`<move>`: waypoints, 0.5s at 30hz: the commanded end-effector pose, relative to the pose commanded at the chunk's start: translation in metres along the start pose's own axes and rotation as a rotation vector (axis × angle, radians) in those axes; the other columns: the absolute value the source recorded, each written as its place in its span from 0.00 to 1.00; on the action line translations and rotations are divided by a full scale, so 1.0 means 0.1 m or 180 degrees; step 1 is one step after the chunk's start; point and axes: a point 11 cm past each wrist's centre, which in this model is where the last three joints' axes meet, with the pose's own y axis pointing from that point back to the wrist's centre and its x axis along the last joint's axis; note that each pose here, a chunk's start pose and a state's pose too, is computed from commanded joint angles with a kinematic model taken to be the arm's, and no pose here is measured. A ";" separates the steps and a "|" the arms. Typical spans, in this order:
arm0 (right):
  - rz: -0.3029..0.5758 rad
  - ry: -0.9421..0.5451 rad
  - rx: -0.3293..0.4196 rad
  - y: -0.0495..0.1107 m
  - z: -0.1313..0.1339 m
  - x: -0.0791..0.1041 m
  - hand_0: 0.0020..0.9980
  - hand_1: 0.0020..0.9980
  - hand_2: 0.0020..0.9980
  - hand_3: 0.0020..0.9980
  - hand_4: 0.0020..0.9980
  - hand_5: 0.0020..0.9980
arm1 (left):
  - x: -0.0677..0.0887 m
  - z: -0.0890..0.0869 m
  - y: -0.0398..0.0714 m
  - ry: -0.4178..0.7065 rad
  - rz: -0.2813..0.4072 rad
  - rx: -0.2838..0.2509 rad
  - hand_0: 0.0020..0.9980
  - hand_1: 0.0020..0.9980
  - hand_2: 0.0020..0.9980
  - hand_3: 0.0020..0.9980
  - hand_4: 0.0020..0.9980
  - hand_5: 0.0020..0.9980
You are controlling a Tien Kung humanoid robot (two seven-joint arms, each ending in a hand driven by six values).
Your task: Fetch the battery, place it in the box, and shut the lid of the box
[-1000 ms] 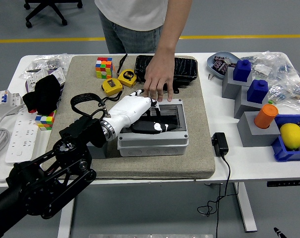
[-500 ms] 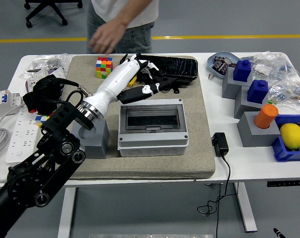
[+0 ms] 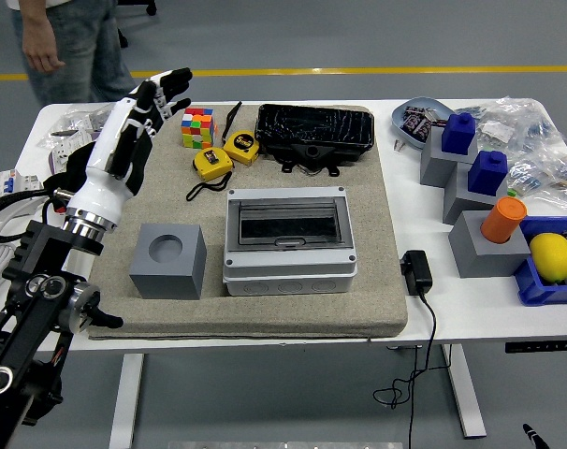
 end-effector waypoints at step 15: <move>0.0145 -0.0250 0.0070 0.00 0.01 0.09 0.85 0.83 0.80 0.83 1.00 1.00 | 0.52 -0.26 0.32 0.1253 0.0794 0.0127 0.22 0.50 0.83 0.99 1.00 1.00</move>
